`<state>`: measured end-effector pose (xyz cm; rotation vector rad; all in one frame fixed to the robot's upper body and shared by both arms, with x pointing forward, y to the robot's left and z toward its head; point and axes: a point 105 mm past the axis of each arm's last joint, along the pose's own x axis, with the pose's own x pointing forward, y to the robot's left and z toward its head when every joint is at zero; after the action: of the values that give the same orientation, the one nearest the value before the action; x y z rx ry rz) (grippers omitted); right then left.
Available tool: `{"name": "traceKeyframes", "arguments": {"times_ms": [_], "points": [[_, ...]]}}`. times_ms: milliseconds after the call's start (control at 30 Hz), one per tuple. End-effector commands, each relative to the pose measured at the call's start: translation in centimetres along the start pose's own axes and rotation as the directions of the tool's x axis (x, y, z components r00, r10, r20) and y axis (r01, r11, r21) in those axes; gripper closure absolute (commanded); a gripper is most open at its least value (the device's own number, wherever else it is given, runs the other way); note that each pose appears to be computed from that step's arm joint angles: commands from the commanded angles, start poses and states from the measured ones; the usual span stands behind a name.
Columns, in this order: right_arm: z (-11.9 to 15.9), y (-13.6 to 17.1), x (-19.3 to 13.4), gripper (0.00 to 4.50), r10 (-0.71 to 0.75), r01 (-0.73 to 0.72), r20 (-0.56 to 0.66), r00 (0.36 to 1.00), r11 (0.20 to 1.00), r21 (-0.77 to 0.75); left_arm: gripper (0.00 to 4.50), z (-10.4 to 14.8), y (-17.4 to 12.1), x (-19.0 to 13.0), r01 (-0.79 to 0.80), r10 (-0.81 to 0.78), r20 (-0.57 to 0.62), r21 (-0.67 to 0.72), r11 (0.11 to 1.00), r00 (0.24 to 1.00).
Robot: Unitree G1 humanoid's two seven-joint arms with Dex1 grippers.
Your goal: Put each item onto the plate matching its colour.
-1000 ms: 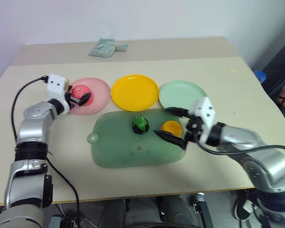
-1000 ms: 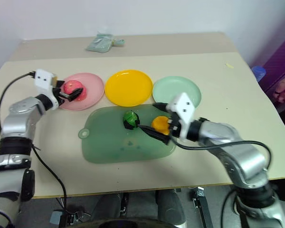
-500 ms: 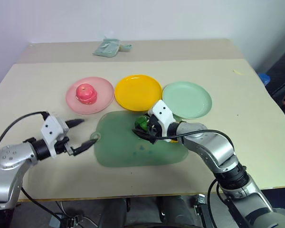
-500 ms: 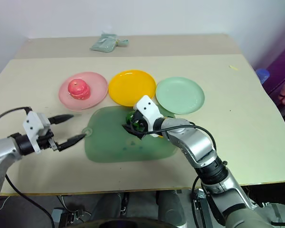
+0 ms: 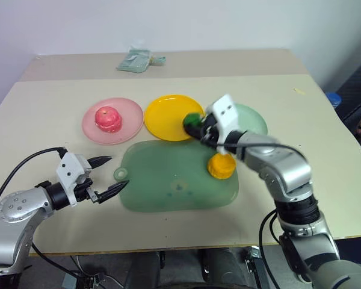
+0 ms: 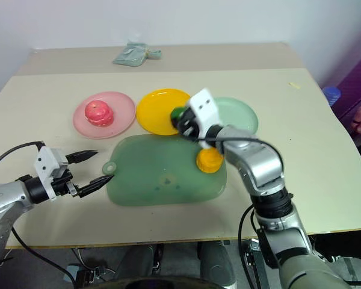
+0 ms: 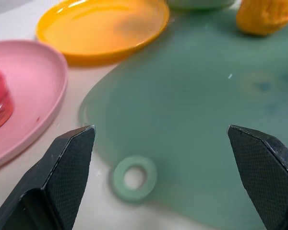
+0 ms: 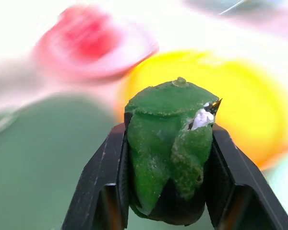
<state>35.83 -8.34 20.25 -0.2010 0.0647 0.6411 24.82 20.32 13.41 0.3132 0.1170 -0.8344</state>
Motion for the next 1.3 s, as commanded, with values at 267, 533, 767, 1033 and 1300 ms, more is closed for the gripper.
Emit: {"name": "traceKeyframes", "arguments": {"times_ms": [267, 533, 767, 1033, 1300], "points": [[-3.5, -9.5, -0.5, 2.12, -0.254, 0.255, -0.049, 0.966, 0.967, 0.014, 0.00, 1.5, -4.1, 2.4, 0.180, -0.180, 0.109, 0.007, 0.984, 0.978], [-1.6, -4.9, -5.9, 0.07, 0.131, -0.126, 0.064, 0.989, 0.989, -0.078, 0.00, -0.3, -4.1, 1.0, 0.144, -0.143, 0.060, -0.006, 0.990, 0.988], [-6.1, -0.3, -7.9, 0.07, 0.331, -0.338, -0.097, 0.938, 0.940, -0.056, 0.00, -0.6, -4.1, 1.3, 0.161, -0.161, 0.069, 0.004, 0.987, 0.984], [-8.3, 1.1, -6.4, 0.07, 0.337, -0.337, -0.144, 0.931, 0.941, 0.020, 0.00, -1.2, -3.7, 1.1, 0.162, -0.162, 0.068, 0.010, 0.987, 0.984], [-3.3, 1.1, -4.0, 1.71, 0.296, -0.294, 0.021, 0.955, 0.955, -0.046, 0.00, -1.7, -1.5, -0.6, -0.001, 0.002, 0.049, -0.006, 1.000, 0.999]]}}
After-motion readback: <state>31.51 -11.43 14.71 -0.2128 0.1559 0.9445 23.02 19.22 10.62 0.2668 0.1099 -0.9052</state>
